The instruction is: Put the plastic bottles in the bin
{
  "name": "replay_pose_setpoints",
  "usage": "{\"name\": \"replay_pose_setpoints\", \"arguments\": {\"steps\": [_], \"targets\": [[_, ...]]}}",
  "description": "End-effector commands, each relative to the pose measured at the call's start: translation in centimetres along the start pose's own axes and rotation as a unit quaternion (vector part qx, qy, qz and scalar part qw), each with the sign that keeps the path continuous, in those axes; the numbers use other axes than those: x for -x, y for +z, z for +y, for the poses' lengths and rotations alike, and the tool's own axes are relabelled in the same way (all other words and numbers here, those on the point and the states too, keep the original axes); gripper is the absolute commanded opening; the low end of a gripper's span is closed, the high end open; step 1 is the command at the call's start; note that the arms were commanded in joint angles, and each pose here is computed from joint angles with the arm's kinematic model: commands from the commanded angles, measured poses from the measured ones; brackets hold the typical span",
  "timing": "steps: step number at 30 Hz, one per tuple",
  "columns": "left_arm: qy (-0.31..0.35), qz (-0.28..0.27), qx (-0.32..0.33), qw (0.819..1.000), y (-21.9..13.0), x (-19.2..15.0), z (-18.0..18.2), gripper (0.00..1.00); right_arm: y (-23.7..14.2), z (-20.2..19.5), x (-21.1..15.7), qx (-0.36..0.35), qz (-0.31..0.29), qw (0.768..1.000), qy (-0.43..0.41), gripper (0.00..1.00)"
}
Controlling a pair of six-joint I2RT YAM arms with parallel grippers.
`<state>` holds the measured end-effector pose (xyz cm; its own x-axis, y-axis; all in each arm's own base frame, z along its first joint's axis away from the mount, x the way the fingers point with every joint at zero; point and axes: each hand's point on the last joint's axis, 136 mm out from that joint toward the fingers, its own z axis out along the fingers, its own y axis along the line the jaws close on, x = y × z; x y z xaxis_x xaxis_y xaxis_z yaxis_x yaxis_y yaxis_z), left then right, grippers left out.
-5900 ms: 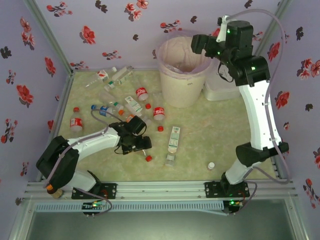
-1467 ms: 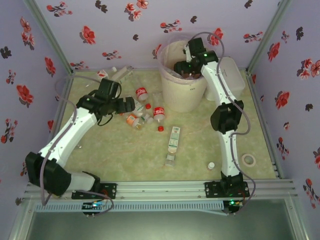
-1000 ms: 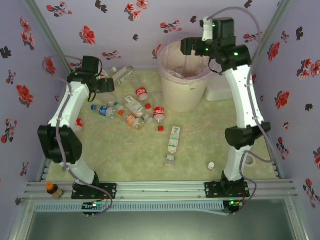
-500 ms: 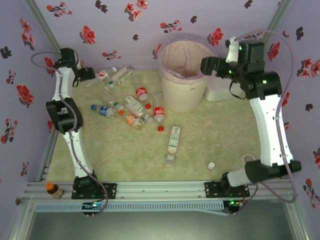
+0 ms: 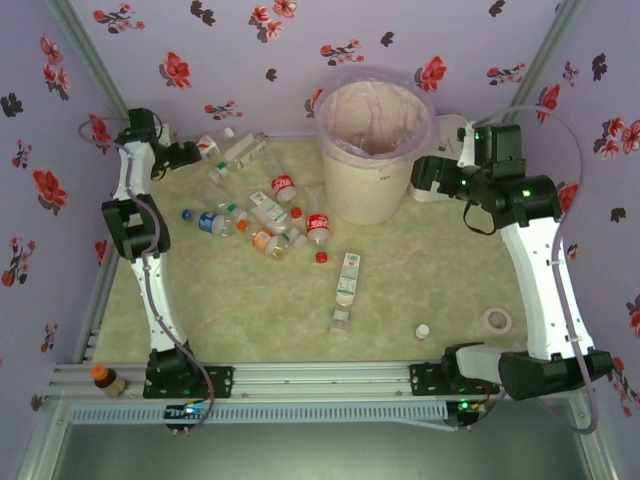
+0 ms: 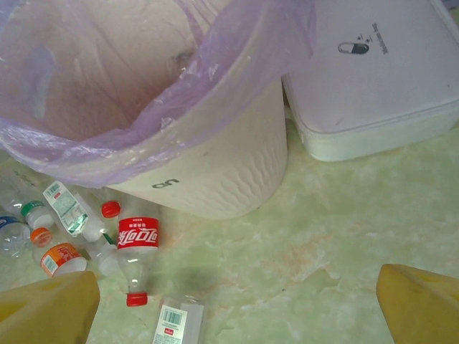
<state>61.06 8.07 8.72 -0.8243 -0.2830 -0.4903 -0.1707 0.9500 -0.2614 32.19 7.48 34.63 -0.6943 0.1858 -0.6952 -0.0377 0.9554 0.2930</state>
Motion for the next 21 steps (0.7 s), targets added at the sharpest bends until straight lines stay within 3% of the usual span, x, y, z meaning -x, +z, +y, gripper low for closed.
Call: {"name": "replay_pose_setpoints", "arguments": {"steps": [1,10,15,21], "targets": [[-0.027,-0.017,-0.02,0.999,-0.3,1.1,0.1,1.0,-0.5,-0.4,0.3,-0.006,-0.019,1.0,0.021,0.99],[0.006,-0.091,0.002,0.996,-2.6,4.7,0.4,1.0,-0.3,-1.6,-1.0,-0.032,-0.008,0.999,0.025,1.0],[0.006,-0.106,-0.024,0.994,0.0,5.5,0.1,1.0,0.2,-1.9,-1.6,-0.038,0.002,0.999,0.035,0.99],[0.003,-0.071,-0.068,0.995,3.4,3.8,-1.2,1.0,0.1,-2.1,-1.7,-0.043,0.001,0.998,0.048,0.99]]}}
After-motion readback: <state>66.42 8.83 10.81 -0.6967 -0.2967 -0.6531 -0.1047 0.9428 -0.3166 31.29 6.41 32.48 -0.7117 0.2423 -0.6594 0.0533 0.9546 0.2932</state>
